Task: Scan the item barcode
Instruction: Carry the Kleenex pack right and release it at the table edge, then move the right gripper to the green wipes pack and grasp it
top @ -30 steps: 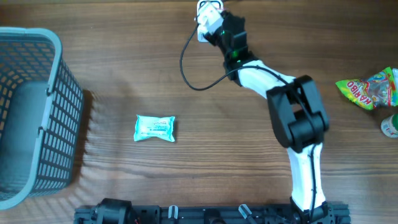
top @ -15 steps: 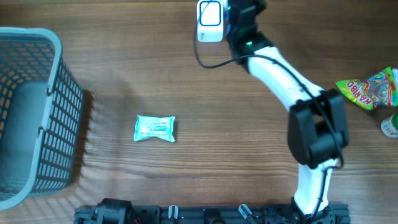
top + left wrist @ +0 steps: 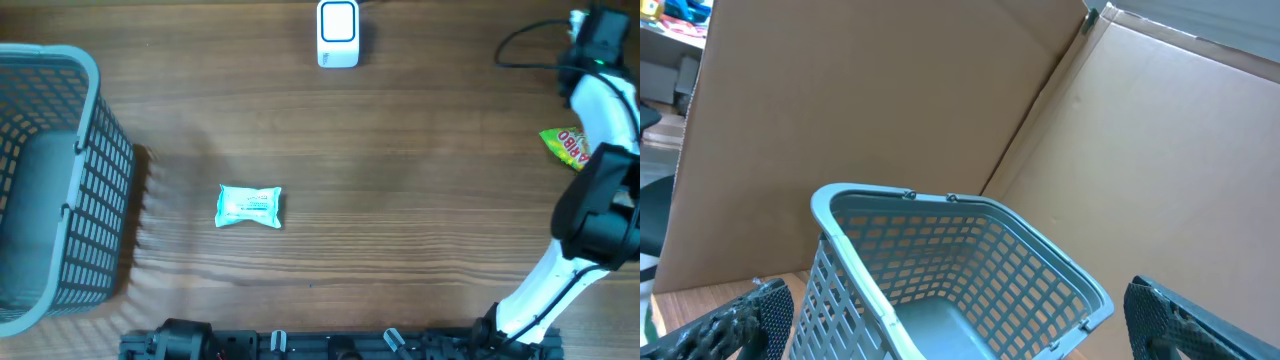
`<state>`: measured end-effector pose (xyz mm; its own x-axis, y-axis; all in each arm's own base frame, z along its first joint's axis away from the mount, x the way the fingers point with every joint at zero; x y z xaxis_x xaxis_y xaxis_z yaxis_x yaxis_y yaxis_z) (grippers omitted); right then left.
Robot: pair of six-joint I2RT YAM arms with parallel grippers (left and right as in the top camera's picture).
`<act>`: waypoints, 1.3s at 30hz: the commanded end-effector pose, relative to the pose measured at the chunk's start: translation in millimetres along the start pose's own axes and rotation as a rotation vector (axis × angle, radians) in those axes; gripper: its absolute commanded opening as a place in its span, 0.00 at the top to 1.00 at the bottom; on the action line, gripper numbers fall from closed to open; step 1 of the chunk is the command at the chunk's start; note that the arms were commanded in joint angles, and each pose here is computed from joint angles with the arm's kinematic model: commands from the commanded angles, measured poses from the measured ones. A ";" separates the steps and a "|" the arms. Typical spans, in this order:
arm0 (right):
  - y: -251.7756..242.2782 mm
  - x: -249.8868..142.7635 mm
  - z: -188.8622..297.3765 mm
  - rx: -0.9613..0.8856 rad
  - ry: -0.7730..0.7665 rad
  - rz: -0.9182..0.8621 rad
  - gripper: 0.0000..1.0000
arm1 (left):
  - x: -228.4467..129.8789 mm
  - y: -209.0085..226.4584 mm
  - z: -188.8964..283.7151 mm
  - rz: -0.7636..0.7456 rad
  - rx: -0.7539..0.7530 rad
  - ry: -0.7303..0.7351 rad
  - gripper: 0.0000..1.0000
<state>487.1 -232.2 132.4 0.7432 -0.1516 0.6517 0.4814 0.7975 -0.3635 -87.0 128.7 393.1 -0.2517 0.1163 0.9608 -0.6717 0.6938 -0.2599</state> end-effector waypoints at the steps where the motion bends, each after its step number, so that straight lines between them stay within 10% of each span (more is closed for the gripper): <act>1: 26.7 -7.1 -7.8 0.235 0.034 -0.254 0.05 | -0.3 -0.2 -0.6 -0.008 -0.006 0.000 0.00; 8: 97.9 -7.2 162.3 0.908 0.366 -0.418 0.00 | -0.3 -0.2 -0.6 -0.008 -0.006 0.000 0.00; 12: 170.8 -50.4 287.8 1.437 0.496 -0.020 0.00 | -0.3 -0.2 -0.6 -0.008 -0.006 0.000 0.00; 18: 264.0 -152.2 357.6 1.251 0.436 0.645 0.00 | -0.3 -0.2 -0.6 -0.008 -0.006 0.000 0.00; 28: 360.7 -263.6 455.8 1.186 -0.206 1.338 0.00 | -0.3 -0.2 -0.6 -0.008 -0.006 0.000 0.00; 39: 416.9 -293.2 421.0 1.065 -0.277 1.338 0.00 | -0.3 -0.2 -0.6 -0.008 -0.006 0.000 0.00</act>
<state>267.8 395.2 96.2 0.1699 0.8580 0.4847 -0.9504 0.2728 -0.1497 -87.0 128.7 393.0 -0.2513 0.1163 0.9609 -0.6718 0.6938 -0.2596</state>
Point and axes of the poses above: each gripper's point midway between its finger pads, its own z axis back along the fingers, its own y axis along the line the jaws close on, x = y × z, the point moved 3 cm from there along z, back along the fingers, and after that the axes turned 14 degrees about -z, right-handed, at the moved point
